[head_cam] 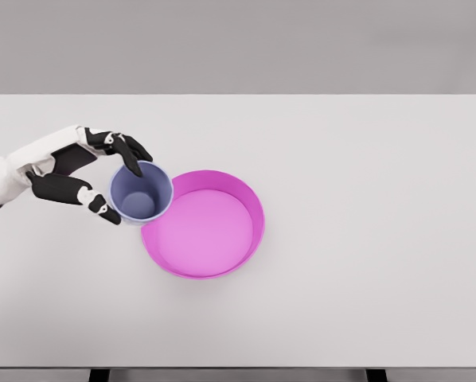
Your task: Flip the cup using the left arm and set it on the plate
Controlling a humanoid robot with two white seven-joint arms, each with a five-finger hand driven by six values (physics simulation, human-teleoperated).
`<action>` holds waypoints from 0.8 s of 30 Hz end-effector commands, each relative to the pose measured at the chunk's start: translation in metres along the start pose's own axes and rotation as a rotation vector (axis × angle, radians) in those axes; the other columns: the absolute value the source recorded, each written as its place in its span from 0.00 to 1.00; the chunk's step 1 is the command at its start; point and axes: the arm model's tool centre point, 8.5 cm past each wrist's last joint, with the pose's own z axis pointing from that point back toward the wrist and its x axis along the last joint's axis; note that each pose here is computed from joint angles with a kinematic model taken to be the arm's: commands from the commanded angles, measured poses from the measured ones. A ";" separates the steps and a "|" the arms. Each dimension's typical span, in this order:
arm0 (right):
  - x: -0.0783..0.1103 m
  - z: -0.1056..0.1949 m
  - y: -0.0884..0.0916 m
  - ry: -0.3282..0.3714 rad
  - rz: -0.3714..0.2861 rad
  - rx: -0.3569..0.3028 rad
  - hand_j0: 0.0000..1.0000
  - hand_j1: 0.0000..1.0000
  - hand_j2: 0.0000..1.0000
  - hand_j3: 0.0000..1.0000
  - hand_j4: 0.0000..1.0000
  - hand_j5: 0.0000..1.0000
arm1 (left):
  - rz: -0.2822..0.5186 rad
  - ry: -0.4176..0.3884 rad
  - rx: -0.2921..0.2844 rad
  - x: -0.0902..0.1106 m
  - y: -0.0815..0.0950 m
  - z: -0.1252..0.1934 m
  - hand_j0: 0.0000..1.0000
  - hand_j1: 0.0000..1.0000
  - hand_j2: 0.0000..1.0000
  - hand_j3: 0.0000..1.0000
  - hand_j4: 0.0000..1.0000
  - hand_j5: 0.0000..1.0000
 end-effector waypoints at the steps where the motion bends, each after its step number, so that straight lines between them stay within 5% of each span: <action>1: 0.000 0.000 0.000 0.000 0.000 0.000 1.00 1.00 1.00 1.00 1.00 1.00 | 0.041 -0.054 0.003 -0.002 -0.007 -0.014 0.45 0.45 0.45 0.45 0.45 0.45; 15: 0.000 0.000 0.000 0.000 0.000 0.000 1.00 1.00 1.00 1.00 1.00 1.00 | 0.158 -0.216 -0.017 -0.017 -0.039 -0.074 0.49 0.49 0.49 0.49 0.49 0.49; 24: 0.000 0.000 0.000 0.000 0.000 0.000 1.00 1.00 1.00 1.00 1.00 1.00 | 0.263 -0.113 0.019 -0.044 -0.036 -0.071 0.53 0.53 0.53 0.53 0.53 0.53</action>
